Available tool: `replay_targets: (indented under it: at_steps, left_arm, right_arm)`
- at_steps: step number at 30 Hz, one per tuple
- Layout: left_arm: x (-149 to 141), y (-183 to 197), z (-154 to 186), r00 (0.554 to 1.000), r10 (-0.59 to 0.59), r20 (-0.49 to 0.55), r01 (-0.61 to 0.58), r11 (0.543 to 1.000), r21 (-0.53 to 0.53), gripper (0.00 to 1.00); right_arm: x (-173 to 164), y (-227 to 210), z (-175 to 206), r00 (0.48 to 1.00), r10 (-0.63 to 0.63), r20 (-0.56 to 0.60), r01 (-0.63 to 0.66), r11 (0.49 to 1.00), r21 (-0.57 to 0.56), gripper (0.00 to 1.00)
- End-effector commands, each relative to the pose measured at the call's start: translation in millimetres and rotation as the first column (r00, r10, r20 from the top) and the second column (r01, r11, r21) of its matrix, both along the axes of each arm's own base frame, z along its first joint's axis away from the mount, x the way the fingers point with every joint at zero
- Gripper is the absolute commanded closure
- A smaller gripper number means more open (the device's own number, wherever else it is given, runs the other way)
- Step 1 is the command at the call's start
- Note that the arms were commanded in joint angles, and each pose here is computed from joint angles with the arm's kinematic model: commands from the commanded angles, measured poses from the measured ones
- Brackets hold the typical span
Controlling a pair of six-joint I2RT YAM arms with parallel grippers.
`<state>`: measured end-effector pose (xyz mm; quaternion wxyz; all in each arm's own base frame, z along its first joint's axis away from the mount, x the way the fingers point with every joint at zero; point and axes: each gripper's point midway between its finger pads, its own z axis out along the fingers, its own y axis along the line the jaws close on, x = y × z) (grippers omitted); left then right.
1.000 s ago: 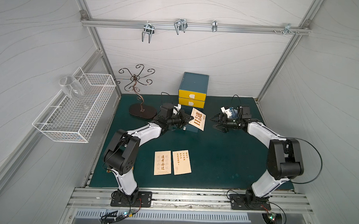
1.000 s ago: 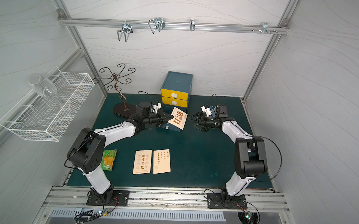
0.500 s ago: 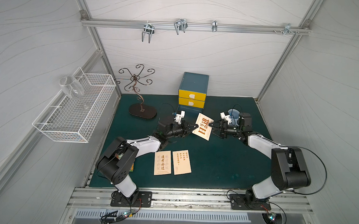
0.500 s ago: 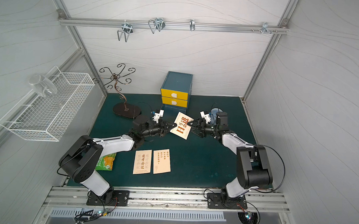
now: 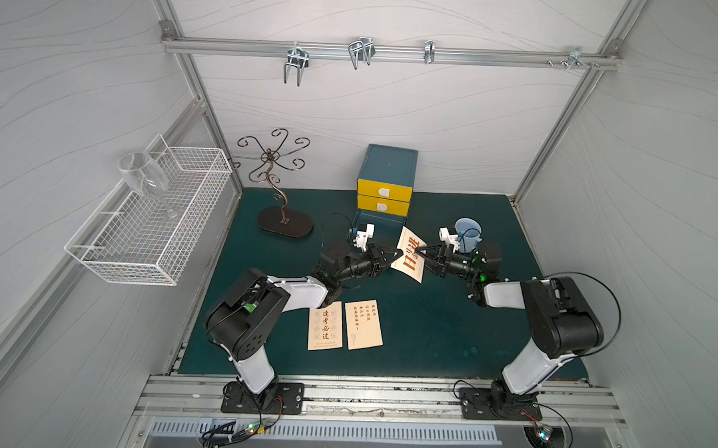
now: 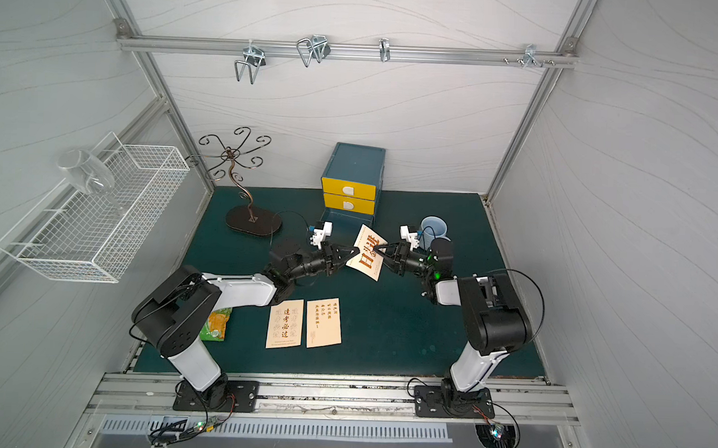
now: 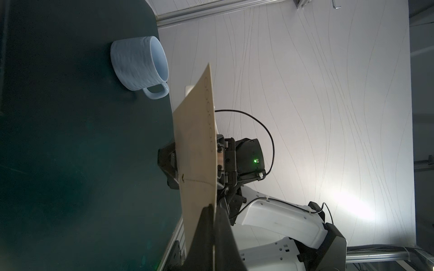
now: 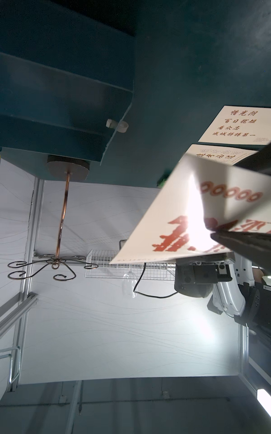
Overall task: Take the postcards out of the drawer
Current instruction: Place the postcard at the center of the board.
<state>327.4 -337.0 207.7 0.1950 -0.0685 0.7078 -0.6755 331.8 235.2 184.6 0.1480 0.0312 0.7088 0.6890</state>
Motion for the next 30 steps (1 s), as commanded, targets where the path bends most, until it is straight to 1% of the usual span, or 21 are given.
replay_targets:
  at_steps: [1,5,6,8,12,15,18,20,23,30]
  left_arm:
    - [-5.3,-2.6,12.0,0.999,-0.006,0.051,0.007,1.000,-0.030,1.00]
    - [-4.9,-1.8,1.4,1.000,-0.001,0.015,0.001,1.000,0.009,1.00]
    - [-4.7,-1.9,-3.5,1.000,-0.001,-0.002,0.001,1.000,0.027,1.00]
    - [-4.4,-0.2,-14.0,0.999,0.010,-0.036,-0.008,0.997,0.072,1.00]
    - [-6.2,5.2,-26.9,0.998,0.030,-0.063,-0.020,0.987,0.161,1.00]
    - [-8.5,7.2,-26.6,0.998,0.022,-0.051,-0.010,0.975,0.220,1.00]
    - [-11.0,6.9,-23.7,0.999,0.008,-0.035,0.002,0.963,0.271,1.00]
    - [-13.1,5.7,-21.3,1.000,0.000,-0.028,0.008,0.957,0.290,1.00]
    - [-16.3,9.2,-26.6,0.999,0.002,-0.044,0.012,0.943,0.333,1.00]
    - [-19.7,14.5,-10.7,1.000,0.007,0.009,-0.009,0.938,0.348,0.97]
  right_arm:
    - [-0.2,1.3,23.9,0.996,-0.009,0.084,0.006,0.999,0.039,0.75]
    - [-3.2,2.6,22.7,0.997,0.004,0.074,-0.007,0.999,0.034,0.89]
    - [-3.8,2.9,23.1,0.997,0.009,0.073,-0.011,0.999,0.034,0.94]
    - [-4.5,3.3,22.1,0.998,0.015,0.067,-0.016,0.999,0.028,1.00]
    - [-8.5,4.8,12.0,0.999,0.029,0.039,-0.028,0.999,-0.033,1.00]
    - [-17.7,11.0,2.5,0.998,0.056,0.035,-0.051,0.989,-0.141,1.00]
    - [-30.1,19.5,-6.4,0.994,0.096,0.042,-0.080,0.952,-0.295,1.00]
    - [-35.3,22.0,-10.4,0.993,0.112,0.044,-0.087,0.924,-0.373,1.00]
    - [-38.3,22.1,-18.9,0.993,0.110,0.031,-0.086,0.896,-0.436,1.00]
    - [-43.8,20.4,-41.4,0.995,0.104,-0.008,-0.092,0.833,-0.545,1.00]
